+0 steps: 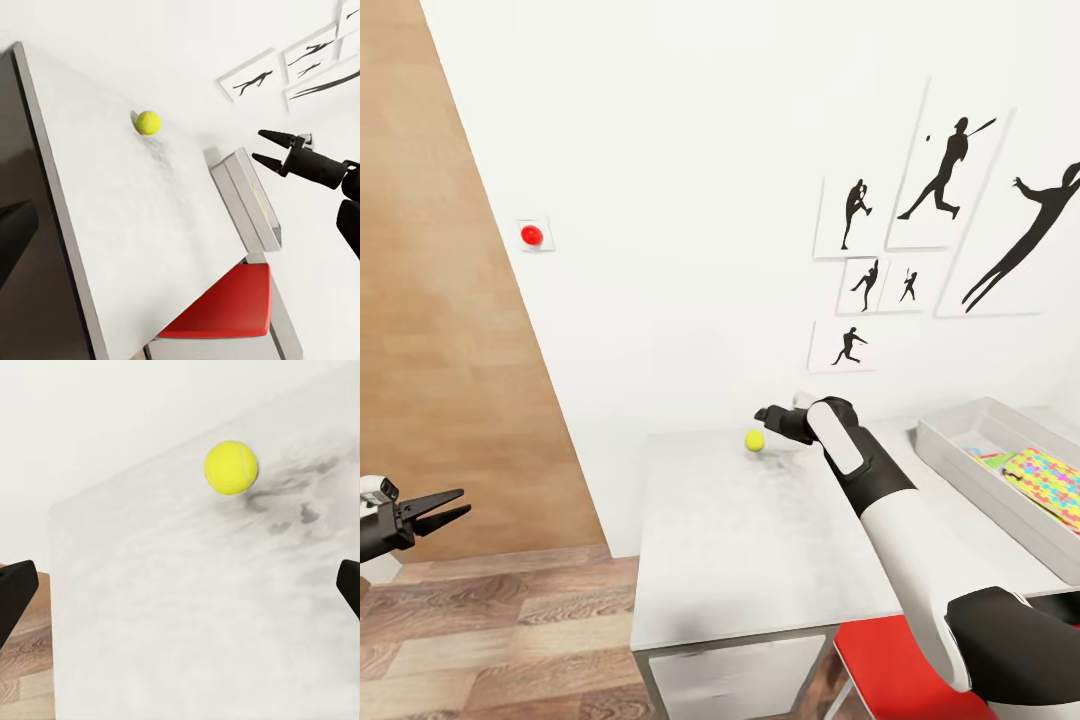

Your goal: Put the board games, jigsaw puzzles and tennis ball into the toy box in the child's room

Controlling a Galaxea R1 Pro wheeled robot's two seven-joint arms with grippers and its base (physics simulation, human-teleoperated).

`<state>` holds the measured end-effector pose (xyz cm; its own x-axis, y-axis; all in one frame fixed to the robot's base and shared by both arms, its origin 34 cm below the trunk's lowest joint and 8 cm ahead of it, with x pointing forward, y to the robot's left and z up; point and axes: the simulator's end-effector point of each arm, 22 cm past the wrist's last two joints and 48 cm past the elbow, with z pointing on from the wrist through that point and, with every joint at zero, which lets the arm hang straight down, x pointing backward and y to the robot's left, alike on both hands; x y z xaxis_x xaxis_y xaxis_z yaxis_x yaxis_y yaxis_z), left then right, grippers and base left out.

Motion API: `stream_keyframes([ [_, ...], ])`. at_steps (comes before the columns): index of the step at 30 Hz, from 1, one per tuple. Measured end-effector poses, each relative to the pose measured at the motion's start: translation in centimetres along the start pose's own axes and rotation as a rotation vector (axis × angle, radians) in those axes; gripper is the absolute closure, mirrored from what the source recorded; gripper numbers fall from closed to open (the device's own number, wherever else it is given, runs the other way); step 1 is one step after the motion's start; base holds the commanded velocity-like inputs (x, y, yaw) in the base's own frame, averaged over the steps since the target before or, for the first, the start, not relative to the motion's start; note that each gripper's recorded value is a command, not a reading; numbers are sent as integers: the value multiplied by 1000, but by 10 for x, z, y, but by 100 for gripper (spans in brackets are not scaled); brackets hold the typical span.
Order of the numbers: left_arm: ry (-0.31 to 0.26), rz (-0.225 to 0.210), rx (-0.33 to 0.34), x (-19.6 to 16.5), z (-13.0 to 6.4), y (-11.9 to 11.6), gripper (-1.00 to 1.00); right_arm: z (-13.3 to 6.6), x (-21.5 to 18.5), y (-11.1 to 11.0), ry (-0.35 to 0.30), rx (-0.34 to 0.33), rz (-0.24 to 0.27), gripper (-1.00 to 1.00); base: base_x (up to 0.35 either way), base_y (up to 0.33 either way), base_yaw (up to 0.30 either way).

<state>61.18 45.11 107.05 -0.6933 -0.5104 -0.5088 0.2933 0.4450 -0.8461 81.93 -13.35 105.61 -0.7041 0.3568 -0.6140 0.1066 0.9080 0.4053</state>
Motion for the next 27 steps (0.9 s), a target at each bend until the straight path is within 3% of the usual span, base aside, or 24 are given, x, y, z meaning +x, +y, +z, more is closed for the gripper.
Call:
stream_keyframes([
  [10, 1, 0, -1, 0, 0, 0, -100, 0, -1, -2, -1, 3, 0, -100, 14, 91, 0],
  [27, 0, 1, 0, 0, 0, 0, -100, 0, -1, -2, -3, 3, -1, -100, 170, 4, 0],
])
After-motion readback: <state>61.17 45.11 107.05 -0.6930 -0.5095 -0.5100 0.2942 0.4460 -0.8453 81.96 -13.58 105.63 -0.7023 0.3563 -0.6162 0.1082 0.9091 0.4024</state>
